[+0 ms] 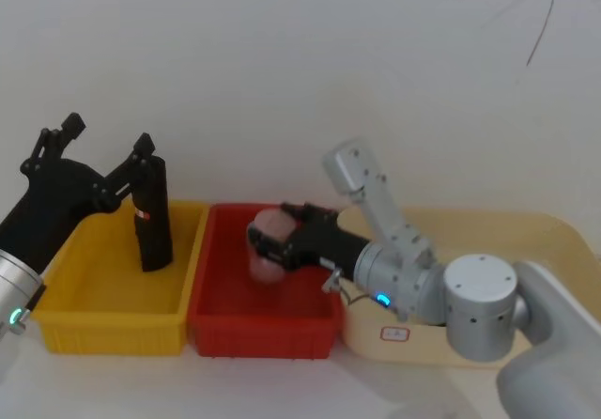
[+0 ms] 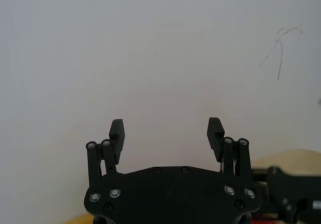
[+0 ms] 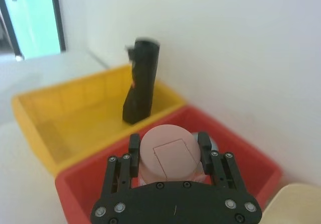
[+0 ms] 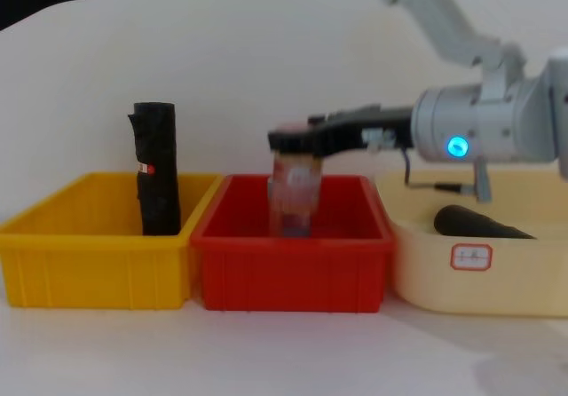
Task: Pick up the garbage bag with the one hand and transfer it to the other hand.
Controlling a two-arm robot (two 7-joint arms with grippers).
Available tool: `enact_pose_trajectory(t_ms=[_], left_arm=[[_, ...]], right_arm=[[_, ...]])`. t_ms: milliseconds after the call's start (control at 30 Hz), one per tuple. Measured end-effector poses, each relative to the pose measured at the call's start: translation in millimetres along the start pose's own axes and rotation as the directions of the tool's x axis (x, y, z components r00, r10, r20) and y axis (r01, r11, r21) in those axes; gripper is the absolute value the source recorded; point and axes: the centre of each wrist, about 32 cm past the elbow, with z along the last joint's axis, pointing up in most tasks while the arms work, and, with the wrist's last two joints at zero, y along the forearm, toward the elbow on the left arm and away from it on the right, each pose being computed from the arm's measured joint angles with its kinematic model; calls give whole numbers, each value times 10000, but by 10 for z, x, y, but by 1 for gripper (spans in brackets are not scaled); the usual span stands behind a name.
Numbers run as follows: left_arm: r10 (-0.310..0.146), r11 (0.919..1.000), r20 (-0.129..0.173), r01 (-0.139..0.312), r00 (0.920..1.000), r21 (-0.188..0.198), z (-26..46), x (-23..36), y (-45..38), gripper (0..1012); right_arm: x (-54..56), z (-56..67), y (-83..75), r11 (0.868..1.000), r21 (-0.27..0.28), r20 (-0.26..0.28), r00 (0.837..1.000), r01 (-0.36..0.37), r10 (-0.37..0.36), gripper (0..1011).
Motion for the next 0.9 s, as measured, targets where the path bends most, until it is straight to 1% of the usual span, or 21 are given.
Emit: enact_pose_trajectory(t_ms=[67,133,167,200,267,300,367,433,467,533,600,633,733,900], left_arm=[[0,10000,0,0,10000,-1,0,0,0,1001],[0,10000,0,0,10000,0,0,0,0,1001],[0,10000,-1,0,10000,0,0,0,0,1001],[0,10000,-1,0,10000,0,0,0,0,1001],[0,10000,-1,0,10000,-1,0,0,0,1001],[0,10000,0,0,10000,0,0,0,0,1001],[0,10000,-1,0,10000,0,0,0,0,1001],[0,10000,0,0,10000,0,0,0,0,1001],[-1,10000,-1,1,10000,-1,0,0,0,1001],[0,10000,-1,0,10000,-1,0,0,0,1001],[-1,10000,0,1,10000,0,0,0,0,1001],[0,10000,-1,0,10000,0,0,0,0,1001],[0,10000,-1,0,10000,0,0,0,0,1001],[0,10000,-1,0,10000,0,0,0,0,1001]], right_arm=[[15,43,-38,9998,207,14,10000,76,-76,668],[46,120,-125,9978,617,41,9996,260,-263,667],[46,120,-125,9978,617,41,9996,260,-263,667],[68,151,-183,9959,818,47,9992,382,-388,667],[92,178,-239,9938,984,57,9986,526,-534,668],[120,199,-303,9910,1143,53,9975,699,-710,668],[141,206,-361,9883,1258,32,9962,862,-873,667],[182,207,-461,9841,1377,10,9935,1125,-1137,668],[199,195,-518,9816,1415,-18,9916,1284,-1294,668],[208,185,-546,9805,1417,-32,9906,1359,-1368,668],[242,141,-660,9763,1382,-96,9859,1668,-1671,667],[242,141,-660,9763,1382,-96,9859,1668,-1671,667],[266,55,-774,9739,1168,-184,9808,1948,-1940,667],[274,-64,-872,9732,782,-288,9763,2163,-2147,668]])
